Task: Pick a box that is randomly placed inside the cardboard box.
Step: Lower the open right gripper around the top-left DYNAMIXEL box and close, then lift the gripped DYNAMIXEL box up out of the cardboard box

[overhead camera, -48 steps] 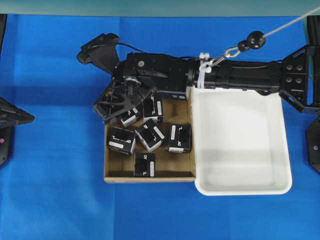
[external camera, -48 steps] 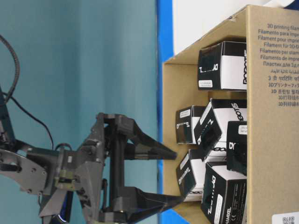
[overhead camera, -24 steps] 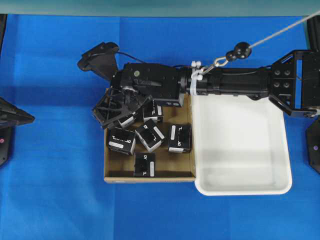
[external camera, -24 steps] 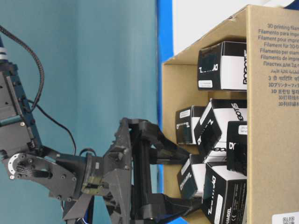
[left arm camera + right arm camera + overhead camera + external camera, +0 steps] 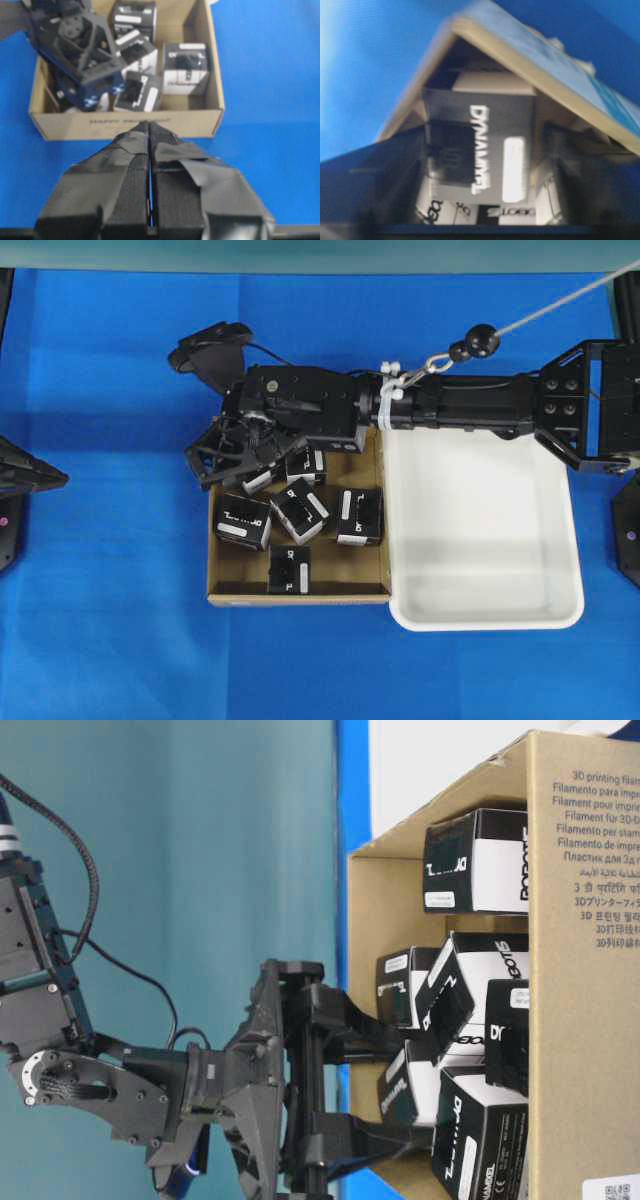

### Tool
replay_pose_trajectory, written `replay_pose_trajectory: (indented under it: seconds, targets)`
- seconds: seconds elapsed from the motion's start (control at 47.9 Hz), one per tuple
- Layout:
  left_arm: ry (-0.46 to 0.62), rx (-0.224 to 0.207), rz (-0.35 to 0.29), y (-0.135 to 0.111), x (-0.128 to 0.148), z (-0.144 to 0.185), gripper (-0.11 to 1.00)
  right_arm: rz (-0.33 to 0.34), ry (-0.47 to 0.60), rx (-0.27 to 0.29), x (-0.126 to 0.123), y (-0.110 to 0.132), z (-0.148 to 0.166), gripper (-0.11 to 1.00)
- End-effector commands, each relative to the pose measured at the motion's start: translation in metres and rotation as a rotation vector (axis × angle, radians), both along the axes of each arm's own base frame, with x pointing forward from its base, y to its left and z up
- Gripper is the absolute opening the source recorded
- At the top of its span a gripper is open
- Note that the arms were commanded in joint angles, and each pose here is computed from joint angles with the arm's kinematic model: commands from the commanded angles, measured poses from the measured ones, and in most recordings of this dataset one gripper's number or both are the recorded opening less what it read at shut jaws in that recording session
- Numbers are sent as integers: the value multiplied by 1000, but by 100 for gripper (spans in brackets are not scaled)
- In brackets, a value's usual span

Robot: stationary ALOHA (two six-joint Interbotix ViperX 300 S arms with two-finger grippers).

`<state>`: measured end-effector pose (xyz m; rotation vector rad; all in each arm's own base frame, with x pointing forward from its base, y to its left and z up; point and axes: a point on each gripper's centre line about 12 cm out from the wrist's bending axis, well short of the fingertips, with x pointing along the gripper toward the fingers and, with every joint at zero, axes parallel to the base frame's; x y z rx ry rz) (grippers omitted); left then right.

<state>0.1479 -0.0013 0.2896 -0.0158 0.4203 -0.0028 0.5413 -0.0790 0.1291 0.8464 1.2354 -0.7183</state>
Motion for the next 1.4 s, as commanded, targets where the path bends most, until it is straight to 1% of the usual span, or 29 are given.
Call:
replay_pose_trajectory:
  seconds: [0.0, 0.167, 0.313, 0.438, 0.48, 0.584, 0.73, 0.814, 1.002, 1.106, 1.315, 1.377]
  targets:
    - [-2, 3, 1, 0, 3, 3, -5, -6, -18, -1, 3, 0, 3, 61]
    - [-2, 3, 1, 0, 2, 3, -5, -8, -108, -15, 14, -1, 13, 61]
    - [-12, 1, 3, 1, 2, 6, -5, -5, -132, -21, 17, -4, 26, 61]
    - [-22, 8, 3, 1, 1, 7, -5, 26, -123, -30, 15, -5, 42, 61]
    - [-23, 7, 2, 1, 1, 7, -5, 41, -124, -34, 14, -5, 52, 61]
    - [-22, 11, 1, 1, 0, 8, -5, 48, -130, -38, 13, -7, 75, 61]
    - [-22, 7, 2, 1, 0, 8, -5, 49, -136, -40, 10, -6, 104, 61]
    - [-21, 0, 5, 1, 0, 8, -5, 54, -131, -38, 9, -4, 118, 61]
    - [-21, 0, 5, 1, 0, 8, -5, 79, -102, -45, 1, -3, 143, 61]
    - [-23, 0, 3, 0, 0, 8, -5, 94, -84, -65, -5, -3, 156, 61]
    - [-26, 1, 3, 0, 0, 9, -5, 77, -23, -153, -30, -11, 185, 61]
    - [-26, 1, 3, 0, 0, 9, -5, 71, -4, -167, -39, -12, 193, 61]
